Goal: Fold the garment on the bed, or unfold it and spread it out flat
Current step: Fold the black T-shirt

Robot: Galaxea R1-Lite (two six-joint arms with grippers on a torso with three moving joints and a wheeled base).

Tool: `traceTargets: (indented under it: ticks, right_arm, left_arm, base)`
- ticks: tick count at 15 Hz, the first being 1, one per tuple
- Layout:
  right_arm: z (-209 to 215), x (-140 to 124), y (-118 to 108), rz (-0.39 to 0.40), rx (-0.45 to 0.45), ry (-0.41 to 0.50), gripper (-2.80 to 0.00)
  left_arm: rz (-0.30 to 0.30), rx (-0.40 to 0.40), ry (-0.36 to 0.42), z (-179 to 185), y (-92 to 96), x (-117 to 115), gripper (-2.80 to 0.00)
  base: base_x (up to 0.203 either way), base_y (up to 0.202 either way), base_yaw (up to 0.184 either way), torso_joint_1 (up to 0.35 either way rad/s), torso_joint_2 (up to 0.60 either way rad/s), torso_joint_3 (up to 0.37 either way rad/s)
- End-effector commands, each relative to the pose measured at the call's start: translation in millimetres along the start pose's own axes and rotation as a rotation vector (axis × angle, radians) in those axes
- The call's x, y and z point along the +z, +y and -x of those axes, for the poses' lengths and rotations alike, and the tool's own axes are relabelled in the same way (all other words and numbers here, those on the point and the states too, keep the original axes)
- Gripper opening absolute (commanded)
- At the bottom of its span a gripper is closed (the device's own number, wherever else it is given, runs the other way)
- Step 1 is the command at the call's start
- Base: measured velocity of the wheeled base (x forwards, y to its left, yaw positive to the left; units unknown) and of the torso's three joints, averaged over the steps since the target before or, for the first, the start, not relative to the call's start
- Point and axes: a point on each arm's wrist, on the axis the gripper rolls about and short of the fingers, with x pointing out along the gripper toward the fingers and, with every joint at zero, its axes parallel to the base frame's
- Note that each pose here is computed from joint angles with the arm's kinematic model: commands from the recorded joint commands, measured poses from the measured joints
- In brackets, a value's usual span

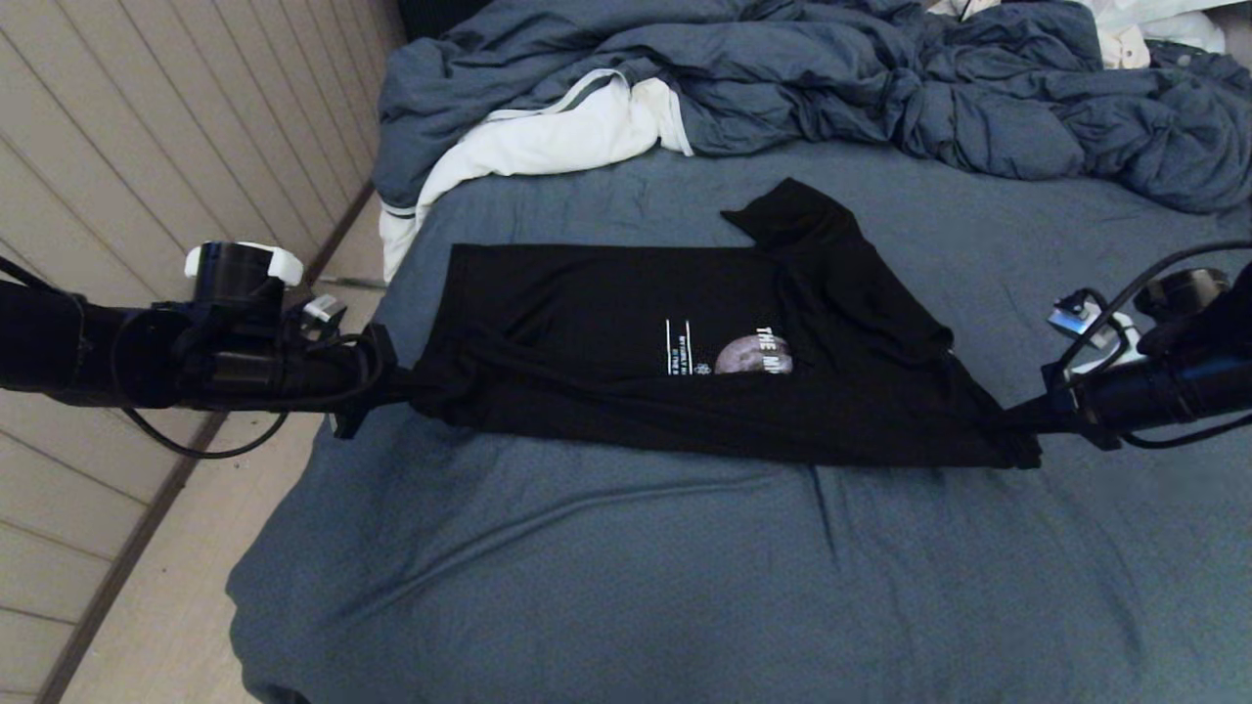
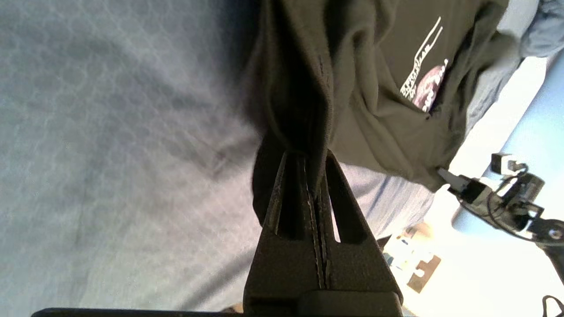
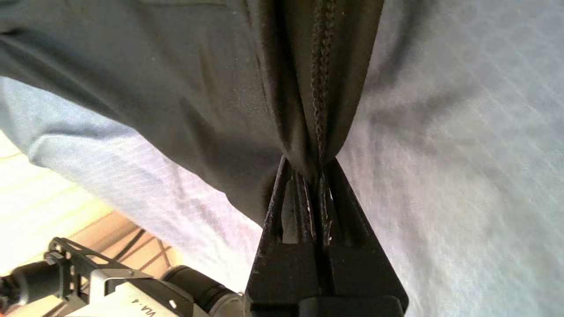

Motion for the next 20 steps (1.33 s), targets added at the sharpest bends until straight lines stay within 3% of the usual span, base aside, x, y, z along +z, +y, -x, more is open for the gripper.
traceTargets:
  ticks: [1,9,15,20]
  right_arm:
    - [9,0,2,-0.003,0.000,-0.012,-2.80]
    - [24,-7,3,-0.039,-0.007,0.024,-2.80]
    - [38,-20,-2,-0.051,-0.013,0.076,-2.80]
    - [49,-26,-1,-0.074,-0.027,0.079,-2.80]
  left_arm:
    - [-0.010,-0.005,0.000,9,-6.8,-2,-2.80]
    - [-0.030,0.040,0.058,30,-16.1,-16,-2.80]
    - [-0.065,0.093,0.147,41,-14.1,-31,-2.80]
    - [-0.067,0.062,0.173,53,-19.8,-40,-2.80]
  base:
    - [0.000,0.000,0.000,0.000,0.00,0.000]
    - [0.000,0.000,0.000,0.000,0.00,0.000]
    - [0.000,0.000,0.000,0.000,0.00,0.000]
    - [0.000,0.000,0.000,0.000,0.00,0.000]
